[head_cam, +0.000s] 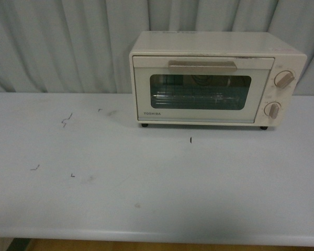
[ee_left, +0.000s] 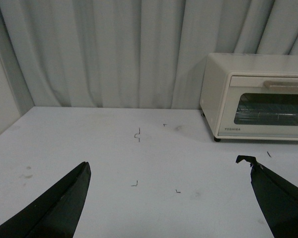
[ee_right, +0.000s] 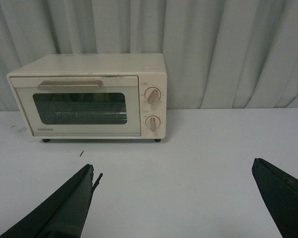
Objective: Open oven
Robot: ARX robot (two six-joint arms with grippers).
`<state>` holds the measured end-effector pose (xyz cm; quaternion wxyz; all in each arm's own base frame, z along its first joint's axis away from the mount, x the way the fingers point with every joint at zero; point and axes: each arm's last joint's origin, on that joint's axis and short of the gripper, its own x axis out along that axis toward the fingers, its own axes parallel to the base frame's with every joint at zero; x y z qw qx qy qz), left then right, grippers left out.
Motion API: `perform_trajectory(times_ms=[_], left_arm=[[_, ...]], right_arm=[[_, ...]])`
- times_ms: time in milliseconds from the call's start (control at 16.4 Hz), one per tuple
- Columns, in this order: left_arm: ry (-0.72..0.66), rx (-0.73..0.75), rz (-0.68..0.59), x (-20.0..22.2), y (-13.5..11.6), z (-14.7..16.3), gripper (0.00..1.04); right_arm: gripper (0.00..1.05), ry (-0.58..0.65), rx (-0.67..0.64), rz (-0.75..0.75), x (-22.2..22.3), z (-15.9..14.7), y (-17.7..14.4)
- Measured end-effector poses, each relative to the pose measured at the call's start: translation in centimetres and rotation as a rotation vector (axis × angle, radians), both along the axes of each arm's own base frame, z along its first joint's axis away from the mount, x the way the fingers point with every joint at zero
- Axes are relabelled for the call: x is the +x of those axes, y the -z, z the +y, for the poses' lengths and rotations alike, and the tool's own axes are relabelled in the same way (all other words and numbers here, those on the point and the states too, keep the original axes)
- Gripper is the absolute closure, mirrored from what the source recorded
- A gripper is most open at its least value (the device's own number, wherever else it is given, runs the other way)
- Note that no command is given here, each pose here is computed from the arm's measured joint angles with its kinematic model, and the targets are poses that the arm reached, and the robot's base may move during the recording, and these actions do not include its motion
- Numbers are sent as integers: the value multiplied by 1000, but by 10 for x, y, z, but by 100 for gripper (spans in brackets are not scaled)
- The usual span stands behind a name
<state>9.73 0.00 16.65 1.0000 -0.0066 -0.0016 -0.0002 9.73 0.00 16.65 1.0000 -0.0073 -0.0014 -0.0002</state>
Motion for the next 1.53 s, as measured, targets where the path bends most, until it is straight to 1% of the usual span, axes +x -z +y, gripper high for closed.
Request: perform_trajectory(times_ms=[1527], left_arm=[[0,0,0,0,0,0,7]], right_arm=[[6,0,0,0,0,0,0]])
